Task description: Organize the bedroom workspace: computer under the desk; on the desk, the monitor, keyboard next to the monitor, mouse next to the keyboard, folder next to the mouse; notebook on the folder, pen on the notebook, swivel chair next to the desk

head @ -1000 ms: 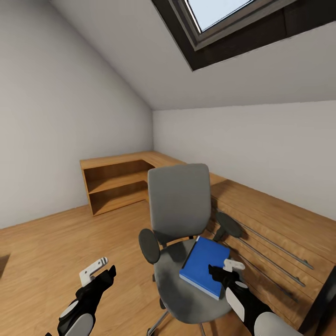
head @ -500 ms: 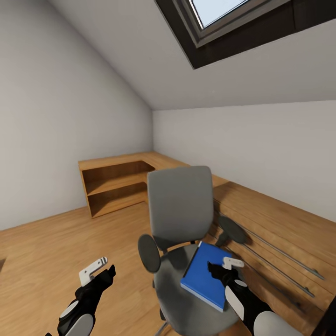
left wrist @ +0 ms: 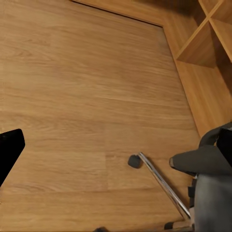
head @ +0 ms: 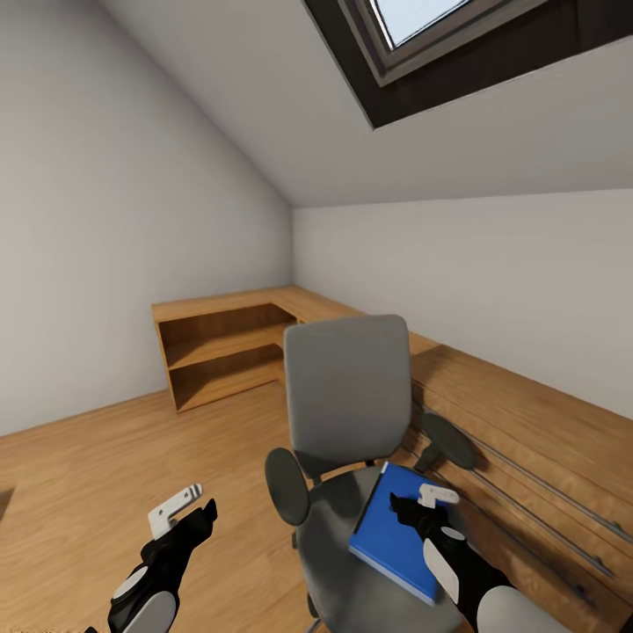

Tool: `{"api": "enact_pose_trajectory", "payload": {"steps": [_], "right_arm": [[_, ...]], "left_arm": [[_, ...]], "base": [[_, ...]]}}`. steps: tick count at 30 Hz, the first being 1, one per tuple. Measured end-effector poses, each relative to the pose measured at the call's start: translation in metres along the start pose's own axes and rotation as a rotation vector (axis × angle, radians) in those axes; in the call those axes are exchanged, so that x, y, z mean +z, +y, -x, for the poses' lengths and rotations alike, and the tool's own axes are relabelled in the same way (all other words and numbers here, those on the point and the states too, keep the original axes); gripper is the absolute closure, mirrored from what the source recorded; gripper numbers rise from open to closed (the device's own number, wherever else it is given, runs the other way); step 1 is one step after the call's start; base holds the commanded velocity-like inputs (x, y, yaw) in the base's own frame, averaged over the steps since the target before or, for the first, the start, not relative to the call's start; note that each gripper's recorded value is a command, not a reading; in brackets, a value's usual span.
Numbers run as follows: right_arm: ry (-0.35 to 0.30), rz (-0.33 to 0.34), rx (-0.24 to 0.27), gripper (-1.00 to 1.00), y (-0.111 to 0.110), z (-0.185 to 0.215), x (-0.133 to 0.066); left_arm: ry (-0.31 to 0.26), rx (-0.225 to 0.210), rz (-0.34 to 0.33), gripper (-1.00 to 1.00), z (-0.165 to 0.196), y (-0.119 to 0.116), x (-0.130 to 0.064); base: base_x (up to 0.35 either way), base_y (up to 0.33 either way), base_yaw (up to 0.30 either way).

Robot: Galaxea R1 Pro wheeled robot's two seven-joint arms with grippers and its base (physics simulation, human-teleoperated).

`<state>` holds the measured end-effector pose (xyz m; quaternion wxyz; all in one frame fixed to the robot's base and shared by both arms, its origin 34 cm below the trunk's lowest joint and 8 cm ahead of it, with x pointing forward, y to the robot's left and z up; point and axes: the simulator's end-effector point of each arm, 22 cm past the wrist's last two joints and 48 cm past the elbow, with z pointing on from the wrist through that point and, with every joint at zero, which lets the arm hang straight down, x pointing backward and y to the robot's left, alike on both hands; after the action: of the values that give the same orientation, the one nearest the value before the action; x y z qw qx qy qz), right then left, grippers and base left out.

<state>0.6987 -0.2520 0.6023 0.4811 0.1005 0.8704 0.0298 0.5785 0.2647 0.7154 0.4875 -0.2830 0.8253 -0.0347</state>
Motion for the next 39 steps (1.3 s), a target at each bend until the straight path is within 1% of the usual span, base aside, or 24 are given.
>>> {"api": "enact_pose_trajectory", "payload": {"steps": [11, 15, 20, 30, 39], "right_arm": [[-0.001, 0.001, 0.001, -1.0, 0.0007, 0.0001, 0.0], [-0.001, 0.001, 0.001, -1.0, 0.0007, 0.0002, -0.0002], [0.0, 0.002, 0.0, -1.0, 0.0008, -0.0002, -0.0001], [0.001, 0.008, -0.002, -1.0, 0.0047, -0.0012, -0.0002], [0.003, 0.012, -0.009, -1.0, 0.0071, -0.0019, -0.0004]], "left_arm": [[0.0, 0.0, 0.0, -1.0, -0.0001, -0.0001, 0.0], [-0.002, 0.001, 0.0, -1.0, 0.0004, 0.0, -0.0002], [-0.002, 0.002, 0.0, -1.0, 0.0003, -0.0004, -0.0002], [-0.002, 0.003, 0.0, -1.0, 0.0003, -0.0005, -0.0001], [-0.003, 0.003, 0.0, -1.0, 0.0005, -0.0003, -0.0001]], "base": [[0.003, 0.0, 0.161], [0.148, 0.0, 0.141], [0.093, 0.0, 0.036], [0.009, 0.001, 0.004], [0.0, 0.129, 0.0]]}}
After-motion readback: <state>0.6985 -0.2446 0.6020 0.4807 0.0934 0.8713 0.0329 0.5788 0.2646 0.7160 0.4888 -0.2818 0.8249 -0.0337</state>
